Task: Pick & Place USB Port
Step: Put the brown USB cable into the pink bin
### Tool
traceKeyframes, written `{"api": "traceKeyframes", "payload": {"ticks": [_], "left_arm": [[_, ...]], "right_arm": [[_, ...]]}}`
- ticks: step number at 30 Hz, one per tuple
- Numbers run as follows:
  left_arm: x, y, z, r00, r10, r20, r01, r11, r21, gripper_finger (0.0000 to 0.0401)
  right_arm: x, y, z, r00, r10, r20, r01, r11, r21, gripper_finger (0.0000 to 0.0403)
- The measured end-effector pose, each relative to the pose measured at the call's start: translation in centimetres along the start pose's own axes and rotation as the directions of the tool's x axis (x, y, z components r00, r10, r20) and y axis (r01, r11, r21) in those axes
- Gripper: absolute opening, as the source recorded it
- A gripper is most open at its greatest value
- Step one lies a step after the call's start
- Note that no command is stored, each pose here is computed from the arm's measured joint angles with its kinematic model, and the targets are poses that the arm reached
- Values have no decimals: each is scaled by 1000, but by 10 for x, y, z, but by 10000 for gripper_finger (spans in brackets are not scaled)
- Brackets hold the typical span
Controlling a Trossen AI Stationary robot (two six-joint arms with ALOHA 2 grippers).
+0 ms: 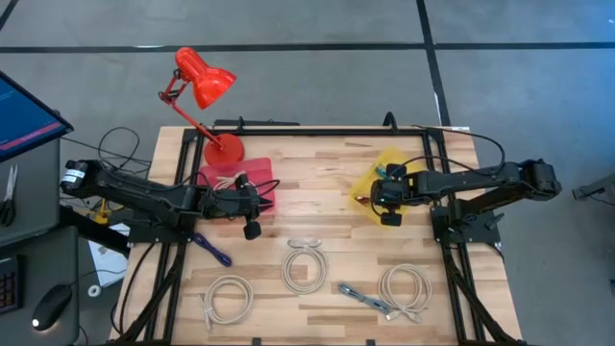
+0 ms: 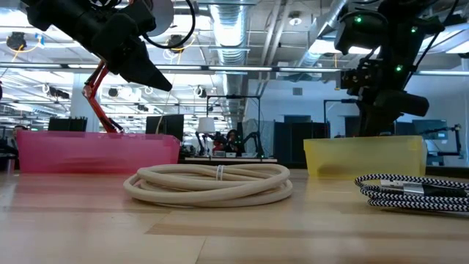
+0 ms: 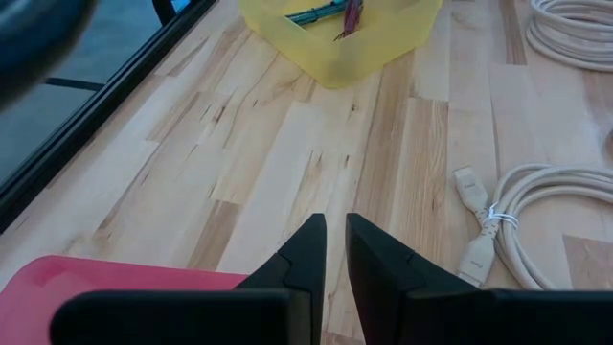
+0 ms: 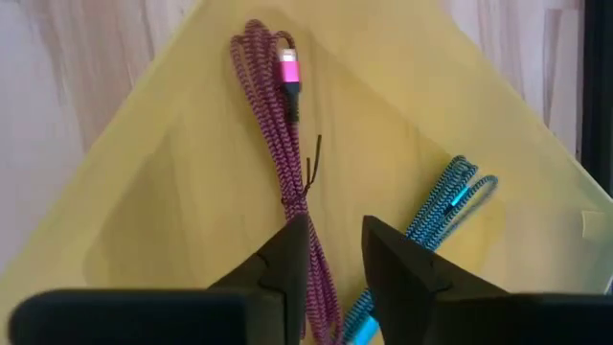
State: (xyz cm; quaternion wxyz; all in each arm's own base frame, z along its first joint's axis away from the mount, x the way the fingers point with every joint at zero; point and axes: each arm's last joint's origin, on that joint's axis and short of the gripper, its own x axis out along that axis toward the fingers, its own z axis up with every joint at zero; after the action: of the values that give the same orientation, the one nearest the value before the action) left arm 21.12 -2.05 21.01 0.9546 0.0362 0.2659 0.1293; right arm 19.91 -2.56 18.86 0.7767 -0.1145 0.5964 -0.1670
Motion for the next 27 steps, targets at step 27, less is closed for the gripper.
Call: {"api": "traceKeyframes", "payload": {"ticks": [27], "left_arm": [[0,0,0,1000,0,1,0,1000,0,43]], "right_arm": [[-97,-7,75,892,33,451,-141,968,208,102]]}}
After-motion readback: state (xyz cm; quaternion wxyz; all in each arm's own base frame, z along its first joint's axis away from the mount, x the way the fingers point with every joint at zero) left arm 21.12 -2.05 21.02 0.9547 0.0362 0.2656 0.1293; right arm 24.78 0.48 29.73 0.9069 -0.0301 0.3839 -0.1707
